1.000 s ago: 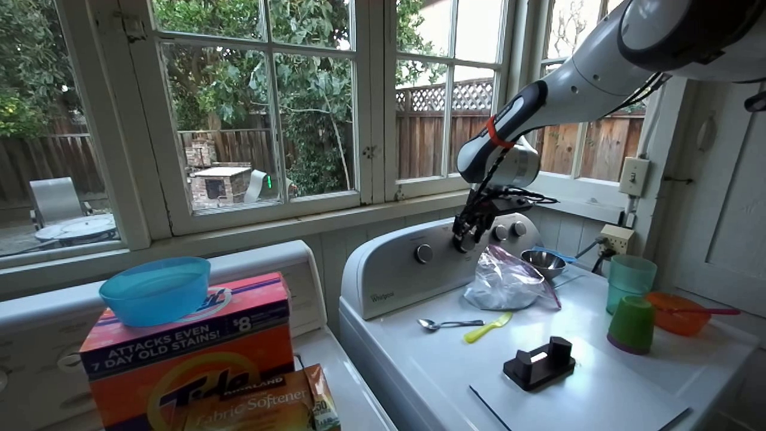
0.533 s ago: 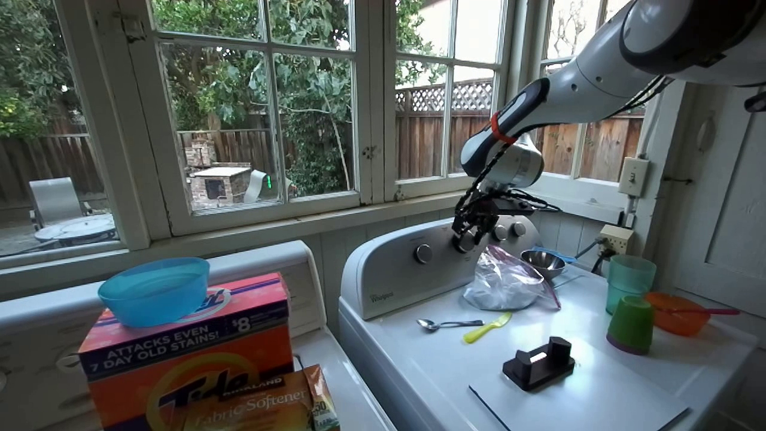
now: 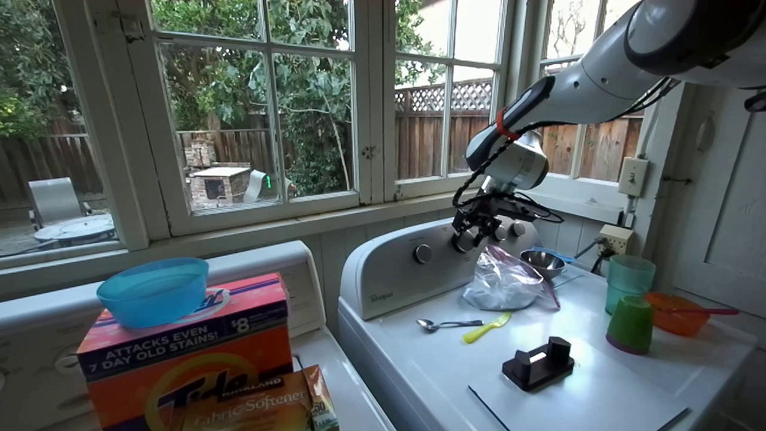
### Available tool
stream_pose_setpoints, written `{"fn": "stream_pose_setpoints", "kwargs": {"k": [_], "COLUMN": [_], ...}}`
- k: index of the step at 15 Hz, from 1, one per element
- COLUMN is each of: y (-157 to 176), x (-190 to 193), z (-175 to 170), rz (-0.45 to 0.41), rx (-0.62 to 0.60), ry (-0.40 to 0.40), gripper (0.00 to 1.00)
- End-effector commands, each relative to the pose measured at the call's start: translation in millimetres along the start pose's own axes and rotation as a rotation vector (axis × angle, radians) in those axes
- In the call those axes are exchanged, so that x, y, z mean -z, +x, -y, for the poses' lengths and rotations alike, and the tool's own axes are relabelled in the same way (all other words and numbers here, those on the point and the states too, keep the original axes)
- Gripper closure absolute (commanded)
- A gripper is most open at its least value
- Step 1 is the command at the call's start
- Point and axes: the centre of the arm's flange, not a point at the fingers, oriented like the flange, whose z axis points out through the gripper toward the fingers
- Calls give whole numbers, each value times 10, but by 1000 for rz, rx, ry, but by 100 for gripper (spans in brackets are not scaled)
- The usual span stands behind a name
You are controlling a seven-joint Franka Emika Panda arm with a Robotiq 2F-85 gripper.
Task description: Turn the second knob from the left to the right.
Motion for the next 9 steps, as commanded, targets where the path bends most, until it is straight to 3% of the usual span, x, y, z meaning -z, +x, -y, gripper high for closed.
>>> {"fn": "stream_pose_setpoints", "kwargs": {"k": [1,9], "y": [1,-45], "x": [-195,-315], "z": [366,235], "rz": [19,-10], "rx": [-69,-213], "ry": [150,247], "gripper": [51,51]}}
